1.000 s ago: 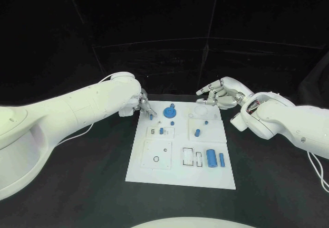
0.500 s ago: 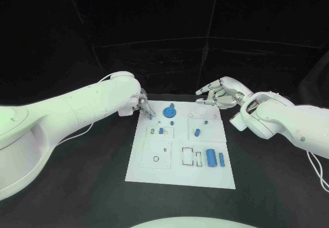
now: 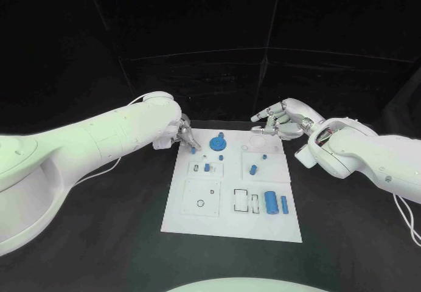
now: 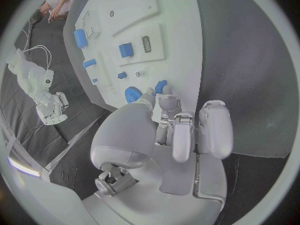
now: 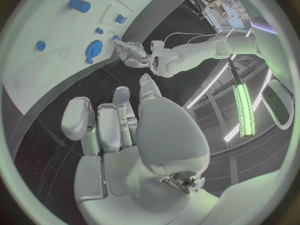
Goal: Assemble the parts on the task board
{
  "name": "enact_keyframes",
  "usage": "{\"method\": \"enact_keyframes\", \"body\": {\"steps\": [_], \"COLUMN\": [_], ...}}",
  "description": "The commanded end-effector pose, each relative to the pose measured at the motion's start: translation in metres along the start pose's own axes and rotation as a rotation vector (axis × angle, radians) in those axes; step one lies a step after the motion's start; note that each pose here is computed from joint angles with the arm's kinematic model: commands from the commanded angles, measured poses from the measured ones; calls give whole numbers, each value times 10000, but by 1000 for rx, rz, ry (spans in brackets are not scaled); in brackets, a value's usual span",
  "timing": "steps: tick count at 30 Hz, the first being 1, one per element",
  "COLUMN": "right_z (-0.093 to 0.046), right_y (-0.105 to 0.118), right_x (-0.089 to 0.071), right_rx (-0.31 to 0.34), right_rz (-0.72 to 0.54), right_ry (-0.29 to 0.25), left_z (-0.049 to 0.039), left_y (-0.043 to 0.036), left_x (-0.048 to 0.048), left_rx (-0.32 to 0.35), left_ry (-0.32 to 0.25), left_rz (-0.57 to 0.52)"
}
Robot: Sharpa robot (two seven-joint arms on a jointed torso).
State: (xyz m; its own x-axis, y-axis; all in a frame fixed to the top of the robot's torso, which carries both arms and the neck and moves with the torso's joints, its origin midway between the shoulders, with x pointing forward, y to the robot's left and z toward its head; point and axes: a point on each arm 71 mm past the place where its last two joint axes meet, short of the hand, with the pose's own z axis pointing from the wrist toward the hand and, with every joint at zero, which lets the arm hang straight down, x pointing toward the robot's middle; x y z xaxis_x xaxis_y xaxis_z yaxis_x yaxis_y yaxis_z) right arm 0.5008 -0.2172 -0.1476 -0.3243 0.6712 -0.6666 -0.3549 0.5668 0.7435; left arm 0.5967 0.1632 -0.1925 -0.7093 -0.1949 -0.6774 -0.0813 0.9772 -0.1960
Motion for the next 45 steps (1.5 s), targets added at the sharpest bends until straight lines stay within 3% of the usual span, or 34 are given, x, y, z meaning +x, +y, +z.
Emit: {"method": "enact_keyframes", "body": {"steps": [1, 15, 22, 33, 39, 45], "right_z": [5, 1, -7, -18, -21, -19], "right_y": [21, 21, 12, -8, -31, -48], "right_x": [0, -4, -16, -40, -59, -70], "right_rx": [-12, -13, -12, -8, -3, 2], "right_rz": [3, 3, 2, 1, 1, 0], "right_ry": [4, 3, -1, -8, -11, -14], "left_z": [-3, -18, -68, -260, -426, -488], "left_y": [-8, -23, 3, 99, 165, 214], "left_x": [7, 39, 50, 88, 157, 260], "left_rx": [11, 45, 88, 153, 201, 220], "left_ry": [12, 26, -5, -99, -176, -215], "left_rz": [-3, 5, -8, -65, -111, -125]}}
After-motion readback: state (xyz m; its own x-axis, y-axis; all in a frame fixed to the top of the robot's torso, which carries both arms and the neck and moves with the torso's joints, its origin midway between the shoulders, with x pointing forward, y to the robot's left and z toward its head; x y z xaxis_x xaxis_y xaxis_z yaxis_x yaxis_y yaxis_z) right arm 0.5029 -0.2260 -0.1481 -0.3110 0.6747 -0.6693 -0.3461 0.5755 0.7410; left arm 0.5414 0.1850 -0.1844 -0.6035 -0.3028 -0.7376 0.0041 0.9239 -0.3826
